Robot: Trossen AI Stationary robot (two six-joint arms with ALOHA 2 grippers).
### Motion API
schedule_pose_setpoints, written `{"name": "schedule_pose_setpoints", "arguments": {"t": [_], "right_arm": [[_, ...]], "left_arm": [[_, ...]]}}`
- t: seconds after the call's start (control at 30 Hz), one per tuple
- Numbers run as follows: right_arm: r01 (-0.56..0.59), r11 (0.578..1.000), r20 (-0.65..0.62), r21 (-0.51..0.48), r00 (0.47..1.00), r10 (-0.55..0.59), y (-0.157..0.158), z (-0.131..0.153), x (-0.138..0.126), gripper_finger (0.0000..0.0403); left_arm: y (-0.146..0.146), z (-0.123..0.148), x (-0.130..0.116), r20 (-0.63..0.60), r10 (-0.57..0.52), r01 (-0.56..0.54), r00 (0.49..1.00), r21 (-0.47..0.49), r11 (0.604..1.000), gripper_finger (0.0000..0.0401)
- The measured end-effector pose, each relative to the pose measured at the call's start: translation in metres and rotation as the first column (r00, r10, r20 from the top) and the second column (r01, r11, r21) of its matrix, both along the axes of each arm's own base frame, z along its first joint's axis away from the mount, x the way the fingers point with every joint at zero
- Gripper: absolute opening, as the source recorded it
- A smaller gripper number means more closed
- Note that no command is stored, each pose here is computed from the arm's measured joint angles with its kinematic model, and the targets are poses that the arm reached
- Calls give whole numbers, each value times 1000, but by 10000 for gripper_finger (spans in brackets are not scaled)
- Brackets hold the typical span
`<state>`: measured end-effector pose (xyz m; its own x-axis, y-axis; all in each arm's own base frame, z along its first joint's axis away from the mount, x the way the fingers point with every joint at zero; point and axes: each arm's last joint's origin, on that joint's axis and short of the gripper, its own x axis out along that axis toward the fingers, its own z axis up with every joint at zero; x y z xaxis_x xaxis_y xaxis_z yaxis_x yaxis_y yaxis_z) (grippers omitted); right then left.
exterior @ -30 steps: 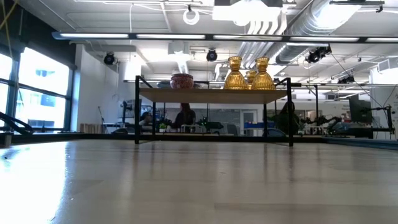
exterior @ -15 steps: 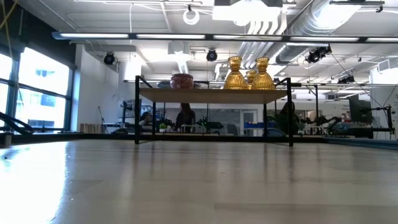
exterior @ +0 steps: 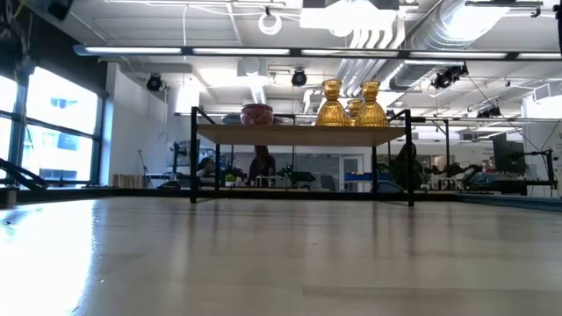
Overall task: Pick & Place candle stick holders
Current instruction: Return to Home Position
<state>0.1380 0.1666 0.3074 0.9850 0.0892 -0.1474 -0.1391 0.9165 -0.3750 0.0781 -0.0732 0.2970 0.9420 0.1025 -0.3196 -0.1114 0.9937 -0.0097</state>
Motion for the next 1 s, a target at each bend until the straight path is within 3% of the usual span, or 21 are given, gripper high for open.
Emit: {"name": "schedule_pose_setpoints", "arguments": {"t": [0.2,0.4,0.5,0.63,0.83,1.0], "right_arm": [[-139,990,-26,25,990,139,4,-1,-1,25],[-192,979,67,71,980,187,-1,-25,4,24],[-184,977,120,112,978,170,-14,-47,8,23],[-198,964,201,177,966,162,-35,-71,9,26],[-246,936,255,253,950,181,-61,-101,7,24],[-251,934,287,255,942,175,-75,-112,6,25]], "left_arm": [[15,-50,-12,164,-150,171,975,-125,977,56],[16,-76,-21,339,-378,457,862,-195,868,56],[15,-87,-22,393,-437,538,809,-195,820,56],[10,-103,-18,340,-437,511,833,-170,843,56],[9,-119,-14,348,-334,407,876,-162,899,56],[7,-120,-12,402,-343,392,849,-45,919,56]]}}
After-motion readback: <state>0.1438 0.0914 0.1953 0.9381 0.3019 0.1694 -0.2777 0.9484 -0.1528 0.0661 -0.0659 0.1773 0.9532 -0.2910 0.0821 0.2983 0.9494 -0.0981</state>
